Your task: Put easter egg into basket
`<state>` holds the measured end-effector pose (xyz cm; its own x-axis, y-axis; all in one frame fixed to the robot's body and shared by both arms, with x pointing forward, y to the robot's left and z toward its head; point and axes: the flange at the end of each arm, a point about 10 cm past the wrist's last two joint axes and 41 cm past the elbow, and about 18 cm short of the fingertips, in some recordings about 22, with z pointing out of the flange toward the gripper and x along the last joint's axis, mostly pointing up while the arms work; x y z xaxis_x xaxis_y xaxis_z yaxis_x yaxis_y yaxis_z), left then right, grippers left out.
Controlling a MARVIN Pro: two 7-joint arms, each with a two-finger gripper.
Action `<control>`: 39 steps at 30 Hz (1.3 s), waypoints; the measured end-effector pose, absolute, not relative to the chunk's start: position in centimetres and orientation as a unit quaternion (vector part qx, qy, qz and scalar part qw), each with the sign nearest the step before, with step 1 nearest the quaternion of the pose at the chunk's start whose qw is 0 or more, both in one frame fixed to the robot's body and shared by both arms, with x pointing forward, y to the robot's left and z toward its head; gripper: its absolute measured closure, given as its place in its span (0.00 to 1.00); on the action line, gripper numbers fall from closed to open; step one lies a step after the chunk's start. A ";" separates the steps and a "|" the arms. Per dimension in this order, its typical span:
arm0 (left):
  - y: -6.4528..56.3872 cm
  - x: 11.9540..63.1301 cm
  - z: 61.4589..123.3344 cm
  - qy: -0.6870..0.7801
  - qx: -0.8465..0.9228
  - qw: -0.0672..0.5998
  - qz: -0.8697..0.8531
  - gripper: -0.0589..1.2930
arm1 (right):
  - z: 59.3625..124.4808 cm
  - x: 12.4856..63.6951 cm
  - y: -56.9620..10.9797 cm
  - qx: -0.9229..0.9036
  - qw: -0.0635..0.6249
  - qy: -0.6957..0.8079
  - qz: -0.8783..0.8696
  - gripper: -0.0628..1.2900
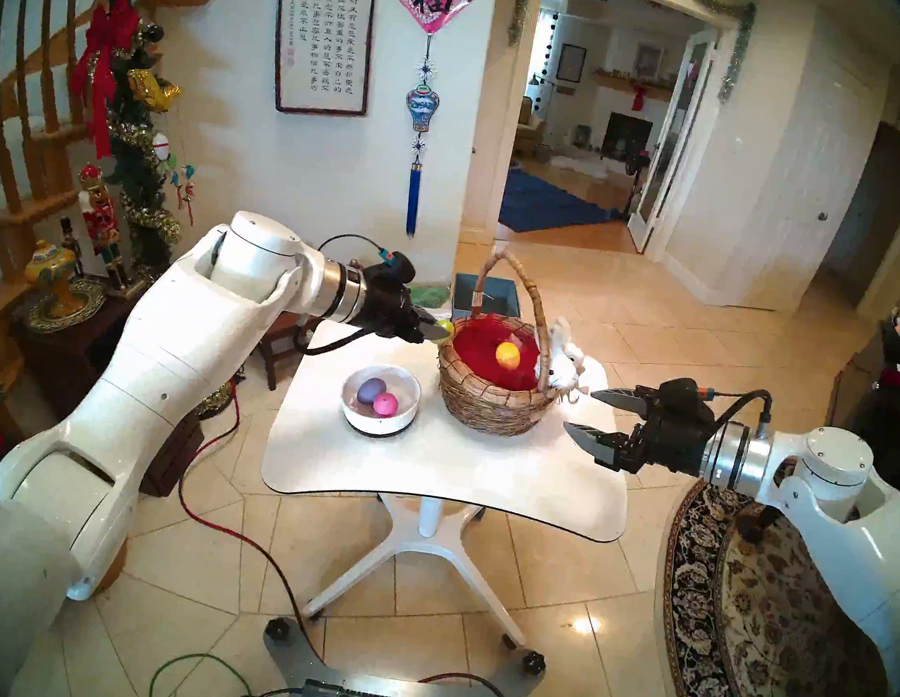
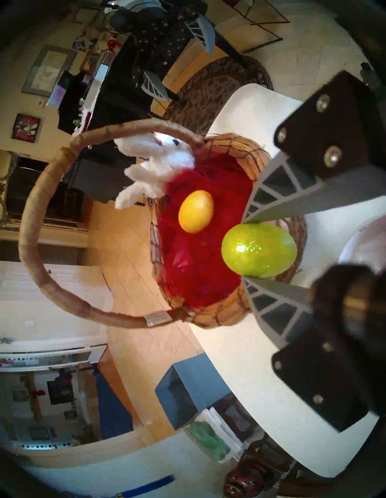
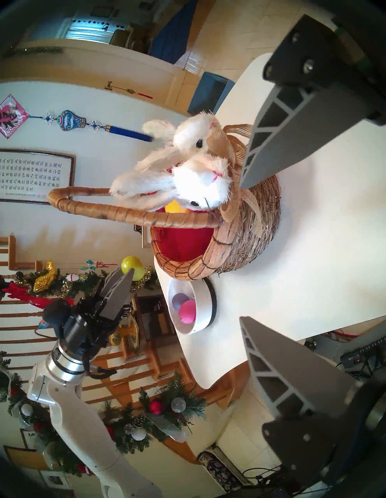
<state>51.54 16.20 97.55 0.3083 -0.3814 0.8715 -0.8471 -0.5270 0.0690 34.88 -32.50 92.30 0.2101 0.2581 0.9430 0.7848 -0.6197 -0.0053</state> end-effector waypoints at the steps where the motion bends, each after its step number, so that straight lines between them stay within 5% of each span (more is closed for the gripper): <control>1: 15.8 51.6 97.6 -0.405 0.761 0.272 0.428 0.59 | 92.3 34.9 -32.5 -0.735 0.254 -0.355 -0.519 0.04; 39: 10.4 55.7 95.3 -0.413 0.766 0.302 0.389 0.58 | 92.3 34.9 -32.5 -0.735 0.254 -0.355 -0.519 0.04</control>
